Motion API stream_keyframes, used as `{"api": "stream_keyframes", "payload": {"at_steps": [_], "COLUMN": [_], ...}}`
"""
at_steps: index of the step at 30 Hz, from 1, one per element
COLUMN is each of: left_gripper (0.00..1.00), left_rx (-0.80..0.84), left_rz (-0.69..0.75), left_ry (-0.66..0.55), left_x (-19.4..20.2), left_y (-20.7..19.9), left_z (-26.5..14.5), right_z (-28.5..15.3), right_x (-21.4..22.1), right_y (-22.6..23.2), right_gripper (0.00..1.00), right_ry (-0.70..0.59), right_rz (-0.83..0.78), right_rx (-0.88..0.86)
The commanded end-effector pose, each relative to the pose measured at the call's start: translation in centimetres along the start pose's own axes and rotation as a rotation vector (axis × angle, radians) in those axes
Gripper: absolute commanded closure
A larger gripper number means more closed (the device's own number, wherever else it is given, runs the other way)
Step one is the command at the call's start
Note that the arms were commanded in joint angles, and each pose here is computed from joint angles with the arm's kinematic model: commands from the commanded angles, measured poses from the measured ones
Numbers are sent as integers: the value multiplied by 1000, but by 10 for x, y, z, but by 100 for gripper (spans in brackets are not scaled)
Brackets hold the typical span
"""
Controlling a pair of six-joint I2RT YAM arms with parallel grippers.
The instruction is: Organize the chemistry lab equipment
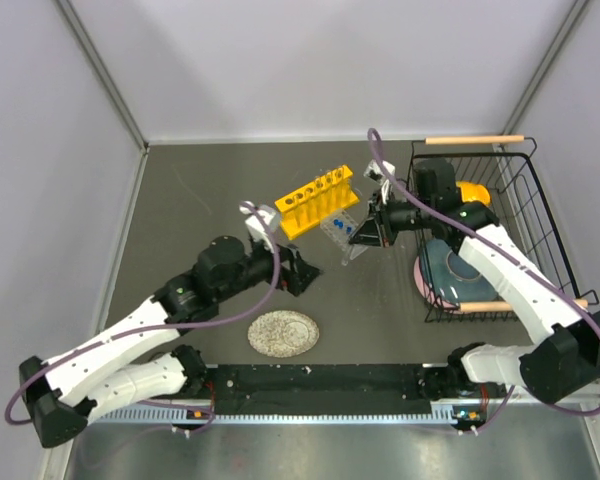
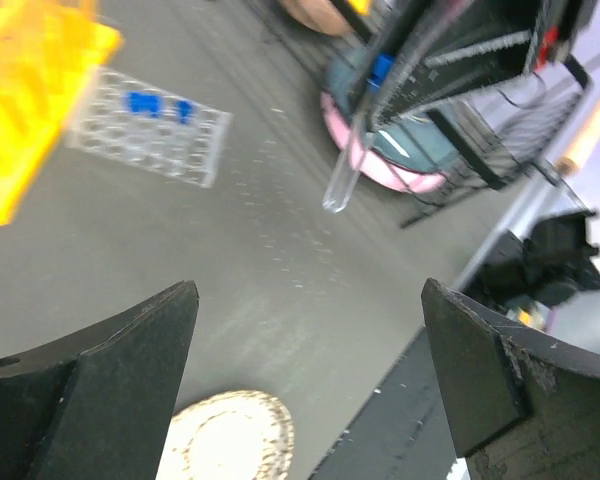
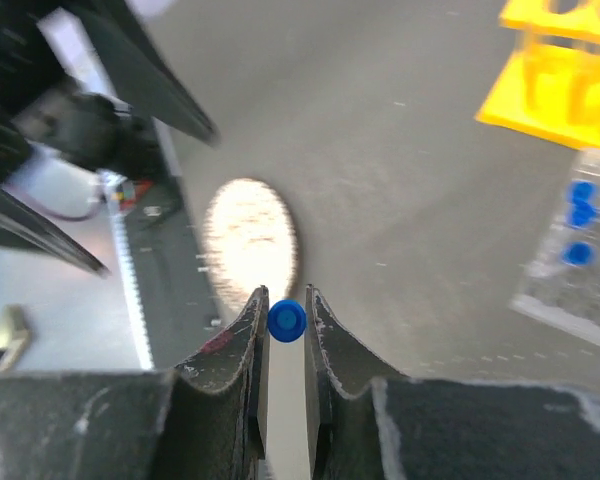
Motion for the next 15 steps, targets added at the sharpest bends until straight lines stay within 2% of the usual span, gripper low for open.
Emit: {"api": "stream_keyframes", "payload": {"at_steps": [1,4,9,15], "left_gripper": [1,1,1,1], "left_rx": [-252,-353,-402,-439], "left_rz": [-31,-82,-126,-125], "left_ry": [-99,-107,-131,-120], "left_x": [-6,-2,8,13], "left_y": [33,55,71,76], "left_z": [-29,-44,-57,-57], "right_z": [10,18,36,53], "right_x": [1,13,21,27], "right_y": [-38,-56,-85,-103], "right_gripper": [92,92,91,91], "right_ry": [-39,-60,-88,-70], "right_rz": [-218,-274,-342,-362], "right_rx": [260,362,460,481]}}
Point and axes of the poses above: each gripper's point midway between its finger pads, its own z axis out along the fingers, its own y axis along the line the jaws close on, x = y × z, the point moved 10 cm from there along -z, back along the fingers, and after that the axes turned 3 degrees about -z, right-handed, at the moved point
